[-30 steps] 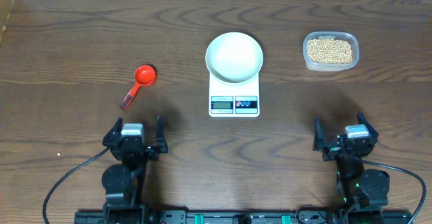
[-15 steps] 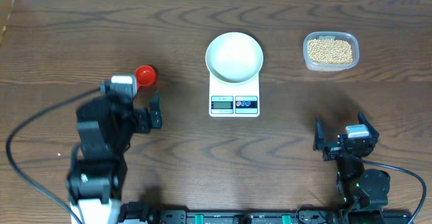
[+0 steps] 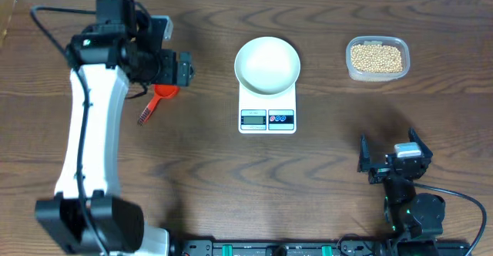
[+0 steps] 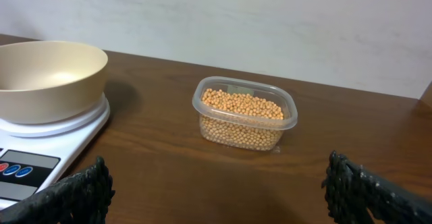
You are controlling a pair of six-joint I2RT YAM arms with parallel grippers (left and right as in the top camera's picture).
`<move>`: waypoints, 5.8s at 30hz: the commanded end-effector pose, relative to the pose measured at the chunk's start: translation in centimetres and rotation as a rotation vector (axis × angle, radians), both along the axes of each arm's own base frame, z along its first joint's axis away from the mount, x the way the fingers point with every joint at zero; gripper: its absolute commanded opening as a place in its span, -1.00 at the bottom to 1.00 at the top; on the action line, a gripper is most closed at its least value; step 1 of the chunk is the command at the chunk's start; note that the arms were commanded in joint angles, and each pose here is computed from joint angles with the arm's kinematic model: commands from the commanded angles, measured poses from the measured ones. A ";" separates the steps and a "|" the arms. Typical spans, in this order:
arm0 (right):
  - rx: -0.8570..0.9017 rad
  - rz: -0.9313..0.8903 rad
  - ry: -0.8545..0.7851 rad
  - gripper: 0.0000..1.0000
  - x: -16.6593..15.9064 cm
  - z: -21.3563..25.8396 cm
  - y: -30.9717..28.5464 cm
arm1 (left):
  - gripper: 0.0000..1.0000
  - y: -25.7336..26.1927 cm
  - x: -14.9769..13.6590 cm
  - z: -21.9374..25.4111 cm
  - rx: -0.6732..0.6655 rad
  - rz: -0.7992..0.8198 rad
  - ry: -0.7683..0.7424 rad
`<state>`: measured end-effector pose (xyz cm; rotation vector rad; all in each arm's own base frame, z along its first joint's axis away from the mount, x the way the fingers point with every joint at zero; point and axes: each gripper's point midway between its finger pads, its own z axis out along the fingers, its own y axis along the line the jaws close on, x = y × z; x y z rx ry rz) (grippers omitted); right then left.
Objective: Scoop item into bowl and weigh 50g on scale
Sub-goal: 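Reach the left gripper down to the red scoop and grasp its cup, then lift the red scoop with the left gripper toward the scale, then reach the right gripper to the scoop handle and grasp it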
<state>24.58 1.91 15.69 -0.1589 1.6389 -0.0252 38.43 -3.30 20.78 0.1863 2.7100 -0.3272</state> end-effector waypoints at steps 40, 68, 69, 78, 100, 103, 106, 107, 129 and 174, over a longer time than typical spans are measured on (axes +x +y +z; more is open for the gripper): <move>-0.007 0.007 0.001 0.99 0.0 -0.1 0.2 | -0.37 10.5 7.9 -18.8 0.079 0.095 0.149; -0.007 0.007 0.001 0.99 0.0 -0.1 0.2 | -0.56 10.7 7.5 -21.4 0.014 0.338 0.231; -0.007 0.007 0.001 0.99 0.0 -0.1 0.2 | -0.56 10.7 7.4 -21.6 0.010 0.346 0.238; -0.007 0.007 0.001 0.99 0.0 -0.1 0.2 | -0.56 10.6 7.3 -22.1 0.003 0.363 0.252; -0.007 0.007 0.001 0.98 0.0 -0.1 0.2 | -0.86 4.1 3.3 -0.9 -0.304 0.426 0.053; -0.007 0.007 0.001 0.99 0.0 -0.1 0.2 | -0.86 1.1 0.2 1.6 -0.309 0.383 0.080; -0.008 0.007 0.001 0.99 0.0 -0.1 0.2 | -0.85 -2.8 -3.3 3.4 -0.298 0.289 0.116; -0.007 0.007 0.001 0.98 0.0 -0.1 0.2 | -0.86 -3.4 -3.9 3.6 -0.294 0.274 0.122; -0.007 0.007 0.000 0.99 0.0 -0.1 0.2 | -0.86 -7.4 -14.9 2.8 -0.238 0.378 0.151; 0.714 1.132 0.724 0.99 0.8 10.1 16.8 | -0.86 -8.1 -11.0 -1.6 -0.374 0.556 0.079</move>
